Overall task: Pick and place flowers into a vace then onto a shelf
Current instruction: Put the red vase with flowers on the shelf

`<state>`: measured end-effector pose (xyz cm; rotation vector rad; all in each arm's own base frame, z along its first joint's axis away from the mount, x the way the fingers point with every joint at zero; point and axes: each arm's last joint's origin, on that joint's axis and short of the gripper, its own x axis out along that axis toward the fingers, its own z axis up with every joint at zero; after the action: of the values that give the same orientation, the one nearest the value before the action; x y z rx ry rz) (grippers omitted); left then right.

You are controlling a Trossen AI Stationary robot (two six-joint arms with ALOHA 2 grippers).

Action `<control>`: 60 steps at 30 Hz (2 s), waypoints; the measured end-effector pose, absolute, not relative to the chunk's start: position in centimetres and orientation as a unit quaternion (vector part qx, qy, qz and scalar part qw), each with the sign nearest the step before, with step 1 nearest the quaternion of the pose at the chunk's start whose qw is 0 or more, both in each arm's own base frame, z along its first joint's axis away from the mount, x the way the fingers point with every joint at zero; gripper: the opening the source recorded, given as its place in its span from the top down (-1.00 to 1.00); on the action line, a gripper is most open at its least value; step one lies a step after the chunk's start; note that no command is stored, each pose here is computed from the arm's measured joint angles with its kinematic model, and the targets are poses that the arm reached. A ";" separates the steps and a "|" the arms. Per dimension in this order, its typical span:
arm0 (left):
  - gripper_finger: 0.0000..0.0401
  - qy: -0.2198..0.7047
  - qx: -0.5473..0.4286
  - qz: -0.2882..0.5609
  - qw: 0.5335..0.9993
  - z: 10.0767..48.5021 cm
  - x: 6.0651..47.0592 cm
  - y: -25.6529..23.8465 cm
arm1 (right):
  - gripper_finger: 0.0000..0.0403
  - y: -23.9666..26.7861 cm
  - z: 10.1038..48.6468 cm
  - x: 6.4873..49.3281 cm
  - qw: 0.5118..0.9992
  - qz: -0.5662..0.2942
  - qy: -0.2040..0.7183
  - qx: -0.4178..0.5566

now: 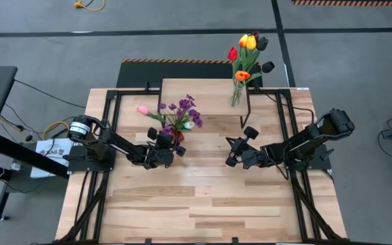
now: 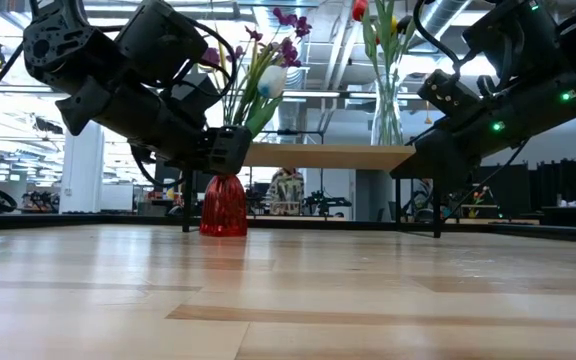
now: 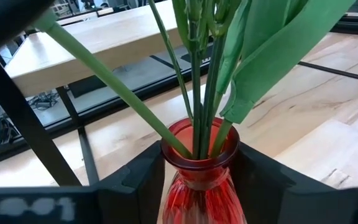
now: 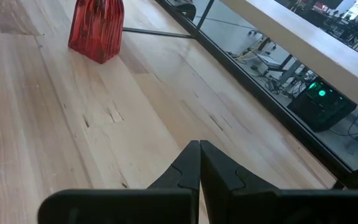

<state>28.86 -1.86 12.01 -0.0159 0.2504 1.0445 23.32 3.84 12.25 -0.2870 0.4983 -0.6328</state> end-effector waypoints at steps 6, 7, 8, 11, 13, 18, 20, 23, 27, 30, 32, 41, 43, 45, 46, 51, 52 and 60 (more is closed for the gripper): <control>0.25 0.119 -0.008 0.497 0.859 12.0 28.9 -1.9 | 1.00 3.8 12.2 23.3 0.910 -0.307 0.242 -0.139; 0.24 0.119 -0.008 0.497 0.859 12.0 28.9 -1.9 | 1.00 3.8 12.2 23.3 0.910 -0.307 0.242 -0.139; 0.24 0.119 -0.008 0.497 0.859 12.0 28.9 -1.9 | 1.00 3.8 12.2 23.3 0.910 -0.307 0.242 -0.139; 0.23 0.119 -0.008 0.498 0.859 12.0 28.9 -1.9 | 1.00 3.8 12.3 23.3 0.910 -0.307 0.241 -0.139; 0.23 0.118 -0.010 0.498 0.859 12.0 28.9 -1.9 | 1.00 3.8 12.2 23.3 0.910 -0.307 0.242 -0.139; 0.23 0.114 -0.015 0.501 0.858 12.0 28.8 -1.9 | 1.00 3.8 12.2 23.3 0.910 -0.307 0.242 -0.139; 0.23 0.112 -0.013 0.504 0.856 12.0 28.8 -1.9 | 1.00 3.8 12.2 23.3 0.910 -0.307 0.242 -0.139; 0.23 0.107 -0.014 0.507 0.855 12.1 28.8 -2.1 | 1.00 3.8 12.2 23.3 0.910 -0.307 0.242 -0.139; 0.23 0.104 -0.016 0.502 0.858 12.1 28.8 -2.4 | 1.00 3.8 12.2 23.3 0.910 -0.307 0.242 -0.139; 0.26 0.094 -0.024 0.497 0.862 12.3 28.9 -2.7 | 1.00 3.8 12.2 23.3 0.910 -0.307 0.242 -0.139; 0.28 0.089 -0.026 0.493 0.865 12.4 28.9 -3.0 | 1.00 3.8 12.2 23.3 0.910 -0.306 0.242 -0.139; 0.25 0.063 -0.027 0.469 0.880 13.3 29.2 -4.3 | 1.00 3.9 12.3 23.4 0.912 -0.304 0.239 -0.136; 0.26 0.058 -0.026 0.463 0.884 13.5 29.2 -4.7 | 1.00 3.9 12.3 23.4 0.912 -0.304 0.239 -0.136; 0.26 0.051 -0.023 0.459 0.887 13.8 29.2 -5.1 | 1.00 3.9 12.3 23.4 0.912 -0.304 0.239 -0.136; 0.26 0.046 -0.022 0.459 0.887 14.0 29.2 -5.3 | 1.00 3.9 12.3 23.4 0.912 -0.304 0.239 -0.136; 0.25 0.026 -0.011 0.459 0.888 14.8 29.0 -6.5 | 1.00 3.9 12.3 23.4 0.912 -0.304 0.238 -0.135; 0.25 0.023 -0.008 0.458 0.889 15.0 29.0 -6.7 | 1.00 3.9 12.3 23.4 0.913 -0.304 0.237 -0.135; 0.25 0.006 -0.001 0.445 0.896 16.4 28.6 -7.7 | 1.00 3.9 12.4 23.4 0.916 -0.302 0.231 -0.130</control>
<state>28.64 -7.71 16.37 -0.0023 0.0132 0.9222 23.45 3.95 12.43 -0.2684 0.4764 -0.6212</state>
